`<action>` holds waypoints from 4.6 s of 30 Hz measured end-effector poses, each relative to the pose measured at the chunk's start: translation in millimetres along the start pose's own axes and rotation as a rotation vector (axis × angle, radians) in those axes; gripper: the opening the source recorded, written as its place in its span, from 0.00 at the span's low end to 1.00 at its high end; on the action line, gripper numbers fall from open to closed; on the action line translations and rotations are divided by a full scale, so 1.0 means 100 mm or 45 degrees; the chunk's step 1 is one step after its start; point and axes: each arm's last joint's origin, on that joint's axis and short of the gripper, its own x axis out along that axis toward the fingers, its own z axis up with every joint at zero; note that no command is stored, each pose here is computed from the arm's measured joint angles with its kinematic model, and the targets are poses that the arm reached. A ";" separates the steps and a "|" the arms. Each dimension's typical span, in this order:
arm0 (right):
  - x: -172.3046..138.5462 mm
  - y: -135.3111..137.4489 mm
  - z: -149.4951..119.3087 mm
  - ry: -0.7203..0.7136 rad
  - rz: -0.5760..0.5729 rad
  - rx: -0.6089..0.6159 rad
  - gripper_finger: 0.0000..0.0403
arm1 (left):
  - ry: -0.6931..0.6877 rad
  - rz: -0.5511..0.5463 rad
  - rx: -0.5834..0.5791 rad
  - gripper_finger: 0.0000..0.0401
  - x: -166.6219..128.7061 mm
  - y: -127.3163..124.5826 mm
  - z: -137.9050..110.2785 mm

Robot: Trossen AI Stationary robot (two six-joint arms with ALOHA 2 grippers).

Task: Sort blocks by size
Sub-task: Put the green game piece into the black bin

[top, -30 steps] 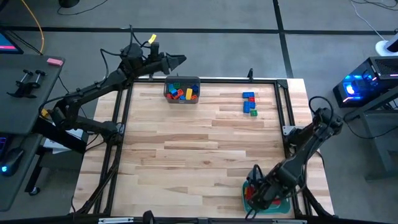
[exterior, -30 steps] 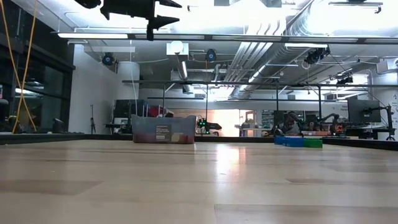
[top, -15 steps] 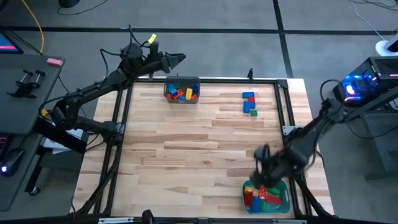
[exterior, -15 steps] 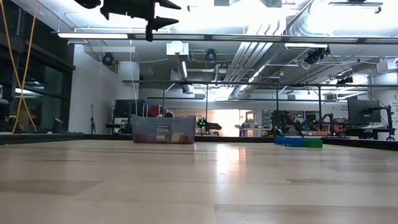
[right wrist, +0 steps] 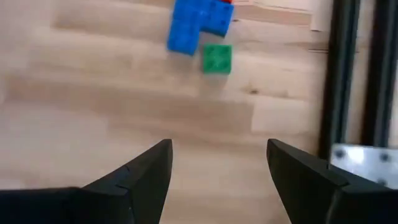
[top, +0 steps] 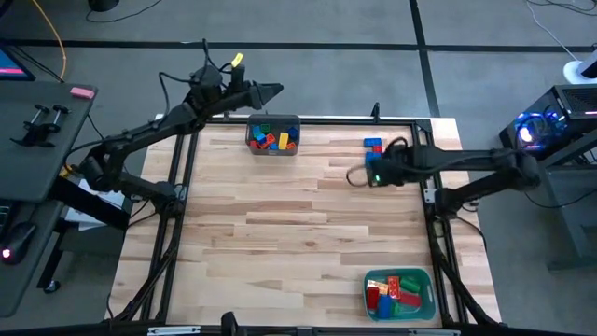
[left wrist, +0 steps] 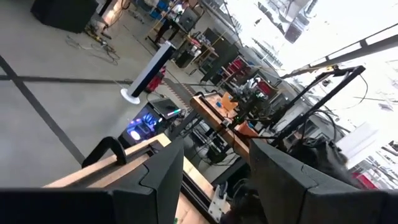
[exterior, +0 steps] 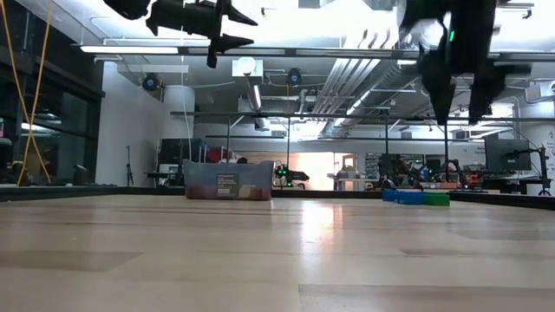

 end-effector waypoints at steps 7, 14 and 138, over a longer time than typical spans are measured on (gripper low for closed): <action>0.81 -0.19 0.44 0.053 0.100 0.160 0.64 | 0.044 -0.015 -0.010 0.43 0.05 0.04 -0.05; 1.10 -0.40 0.65 0.098 0.103 0.313 0.64 | 0.080 -0.058 0.021 0.43 0.05 0.03 -0.06; 1.20 0.50 -0.07 0.106 0.335 -1.517 0.75 | 0.222 -0.142 0.035 0.43 0.10 -0.13 -0.24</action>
